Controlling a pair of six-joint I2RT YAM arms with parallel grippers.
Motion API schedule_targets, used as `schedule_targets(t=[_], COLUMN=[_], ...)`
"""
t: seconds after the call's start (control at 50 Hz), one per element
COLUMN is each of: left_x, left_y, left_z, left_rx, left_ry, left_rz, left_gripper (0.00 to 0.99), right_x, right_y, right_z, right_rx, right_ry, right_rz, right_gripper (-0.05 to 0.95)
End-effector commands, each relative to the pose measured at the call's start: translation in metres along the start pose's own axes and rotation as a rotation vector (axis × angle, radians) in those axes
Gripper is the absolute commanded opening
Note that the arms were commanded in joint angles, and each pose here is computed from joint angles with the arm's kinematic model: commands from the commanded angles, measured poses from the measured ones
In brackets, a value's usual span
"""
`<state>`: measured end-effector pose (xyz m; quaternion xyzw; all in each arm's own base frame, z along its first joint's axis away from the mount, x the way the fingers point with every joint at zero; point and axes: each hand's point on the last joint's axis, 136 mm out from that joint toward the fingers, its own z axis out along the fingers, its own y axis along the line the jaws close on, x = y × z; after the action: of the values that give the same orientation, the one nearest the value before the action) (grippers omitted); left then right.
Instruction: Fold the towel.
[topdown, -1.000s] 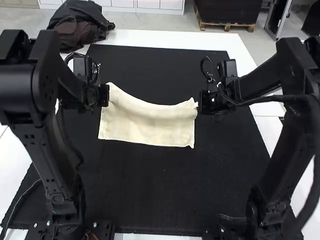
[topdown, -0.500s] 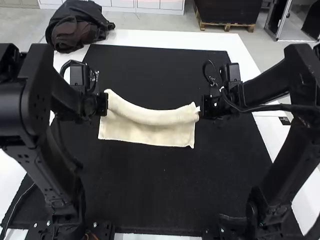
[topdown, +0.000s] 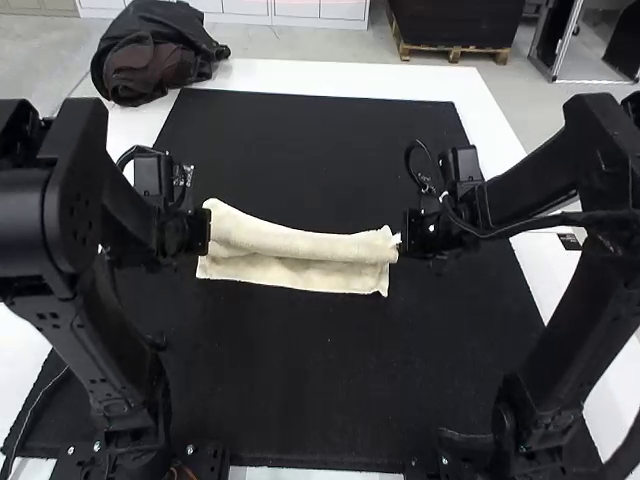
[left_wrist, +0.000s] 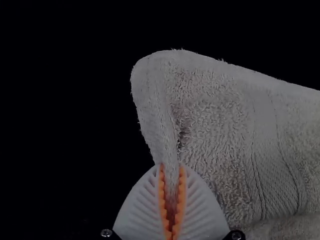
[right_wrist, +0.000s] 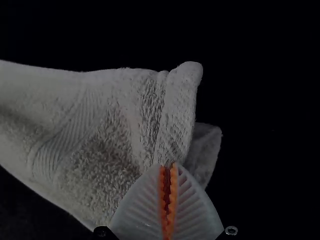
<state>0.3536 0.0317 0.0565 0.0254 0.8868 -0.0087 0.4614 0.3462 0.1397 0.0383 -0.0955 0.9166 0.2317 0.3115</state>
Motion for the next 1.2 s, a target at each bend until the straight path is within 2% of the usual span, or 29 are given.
schedule_targets(t=[0.0,0.24,0.28,0.32,0.36,0.44,0.46,0.52,0.54,0.56,0.66,0.7,0.8,0.9,1.08,1.18], left_x=[-0.004,0.011,0.014,0.018,0.02,0.025,0.027,0.029,0.029,0.029,0.026,0.022,0.015,0.007,-0.002,-0.004], left_y=[0.013,0.013,0.012,0.012,0.011,0.011,0.01,0.013,0.015,0.017,0.026,0.031,0.041,0.055,0.074,0.078], left_z=[-0.006,-0.008,-0.009,-0.01,-0.011,-0.012,-0.012,-0.013,-0.014,-0.014,-0.016,-0.017,-0.02,-0.026,-0.037,-0.041], left_rx=[-0.041,-0.05,-0.051,-0.054,-0.056,-0.059,-0.059,-0.075,-0.09,-0.1,-0.149,-0.175,-0.208,-0.243,-0.268,-0.276], left_ry=[-0.03,-0.027,-0.03,-0.027,-0.03,-0.034,-0.034,-0.034,-0.034,-0.034,-0.048,-0.061,-0.09,-0.13,-0.179,-0.187], left_rz=[0.019,0.029,0.038,0.051,0.059,0.062,0.063,0.063,0.063,0.063,0.065,0.063,0.051,-0.004,-0.065,-0.073], left_gripper=[0.023,0.026,0.064,0.208,0.346,0.482,0.579,0.844,0.936,0.969,0.97,0.97,0.97,0.97,0.97,0.97], right_x=[-0.007,0.005,0.006,0.007,0.009,0.014,0.015,0.016,0.015,0.016,0.013,0.013,0.011,0.008,0.01,0.01], right_y=[-0.001,-0.005,-0.007,-0.009,-0.011,-0.014,-0.015,-0.017,-0.018,-0.019,-0.019,-0.018,-0.013,-0.007,0.0,-0.001], right_z=[-0.008,-0.004,-0.003,-0.002,-0.001,0.004,0.005,0.007,0.008,0.009,0.01,0.01,0.009,0.009,0.01,0.011], right_rx=[0.002,0.008,0.015,0.024,0.029,0.036,0.041,0.043,0.045,0.046,0.039,0.036,0.006,-0.027,-0.053,-0.05], right_ry=[-0.039,-0.045,-0.049,-0.053,-0.05,-0.033,-0.033,-0.025,-0.025,-0.022,-0.024,-0.023,-0.024,-0.022,-0.004,-0.004], right_rz=[0.006,0.014,0.013,0.014,0.014,0.022,0.023,0.036,0.039,0.048,0.064,0.066,0.091,0.108,0.109,0.109], right_gripper=[-0.03,-0.02,-0.02,0.0,0.07,0.24,0.33,0.45,0.53,0.59,0.86,0.91,0.91,0.91,0.91,0.91])
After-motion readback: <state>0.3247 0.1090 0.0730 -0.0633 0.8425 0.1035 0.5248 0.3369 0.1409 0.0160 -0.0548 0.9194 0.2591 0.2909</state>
